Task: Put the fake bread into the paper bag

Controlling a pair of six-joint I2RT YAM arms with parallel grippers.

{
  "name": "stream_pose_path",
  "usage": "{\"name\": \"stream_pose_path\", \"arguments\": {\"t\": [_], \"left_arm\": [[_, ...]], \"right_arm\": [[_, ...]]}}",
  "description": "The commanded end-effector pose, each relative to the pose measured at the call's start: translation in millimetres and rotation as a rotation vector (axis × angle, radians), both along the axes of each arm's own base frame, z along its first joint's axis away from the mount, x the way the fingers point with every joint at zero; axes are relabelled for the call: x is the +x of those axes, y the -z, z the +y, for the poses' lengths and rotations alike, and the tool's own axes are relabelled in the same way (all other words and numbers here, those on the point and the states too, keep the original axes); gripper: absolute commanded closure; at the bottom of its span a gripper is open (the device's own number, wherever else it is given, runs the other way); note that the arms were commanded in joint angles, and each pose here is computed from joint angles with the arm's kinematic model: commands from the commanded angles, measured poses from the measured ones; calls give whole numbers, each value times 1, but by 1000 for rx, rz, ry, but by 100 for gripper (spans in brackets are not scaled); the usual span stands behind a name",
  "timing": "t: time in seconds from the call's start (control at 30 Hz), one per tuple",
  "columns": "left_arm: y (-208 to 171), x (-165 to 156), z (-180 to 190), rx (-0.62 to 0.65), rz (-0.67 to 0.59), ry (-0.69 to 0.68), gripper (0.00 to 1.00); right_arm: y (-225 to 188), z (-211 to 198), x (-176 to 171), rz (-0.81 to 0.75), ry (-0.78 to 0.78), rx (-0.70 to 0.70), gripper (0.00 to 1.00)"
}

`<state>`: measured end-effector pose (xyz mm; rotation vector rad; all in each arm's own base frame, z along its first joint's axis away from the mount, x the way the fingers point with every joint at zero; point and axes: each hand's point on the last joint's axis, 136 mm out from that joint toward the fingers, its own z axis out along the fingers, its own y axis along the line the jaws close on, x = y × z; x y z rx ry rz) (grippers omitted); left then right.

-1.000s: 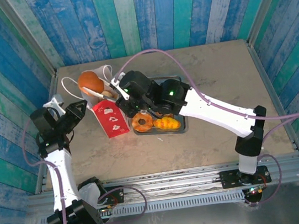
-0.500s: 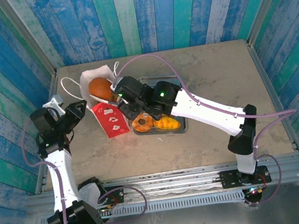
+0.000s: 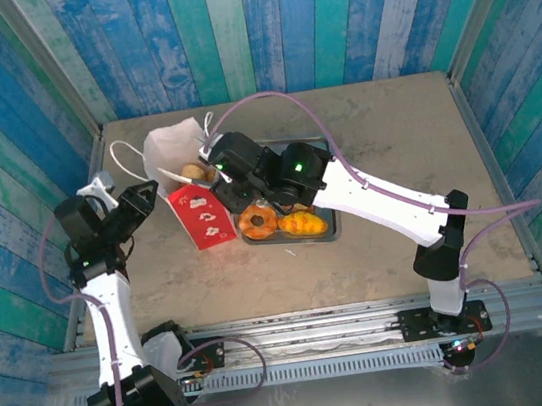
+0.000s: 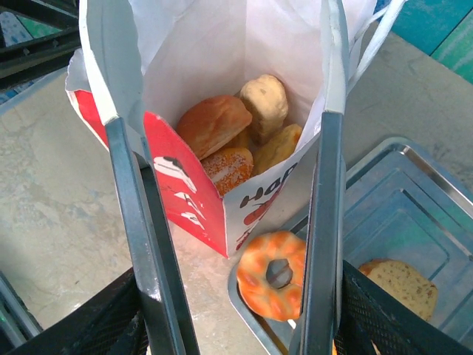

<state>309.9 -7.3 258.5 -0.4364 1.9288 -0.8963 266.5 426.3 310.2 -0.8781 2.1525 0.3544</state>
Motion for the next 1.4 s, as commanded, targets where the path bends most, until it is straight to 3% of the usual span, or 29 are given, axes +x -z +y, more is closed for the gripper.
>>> {"name": "stream_pose_path", "arguments": {"t": [0.0,0.27,0.5,0.63,0.83,1.03,1.13,1.37], "left_arm": [[-20,-5,-6,7,-54,27,53],[-39,-9,-8,30,-89,28,40],[-60,-20,3,118,-149,-70,34],[-67,-28,8,148,-182,-124,29],[-70,-35,10,179,-201,-147,21],[-66,-35,11,177,-222,-160,5],[-65,-33,5,147,-228,-123,0],[-48,-35,0,151,-195,-86,4]], "right_arm": [[-39,-9,-6,-38,-16,83,38],[-79,-34,-28,-70,-69,170,38],[-93,-96,-47,-104,4,199,40],[-82,-132,-61,-72,55,194,40],[-36,-188,-79,8,143,59,40],[13,-221,-88,20,133,-145,40],[37,-222,-84,-1,84,-277,39],[98,-202,-68,95,-13,-509,40]]}}
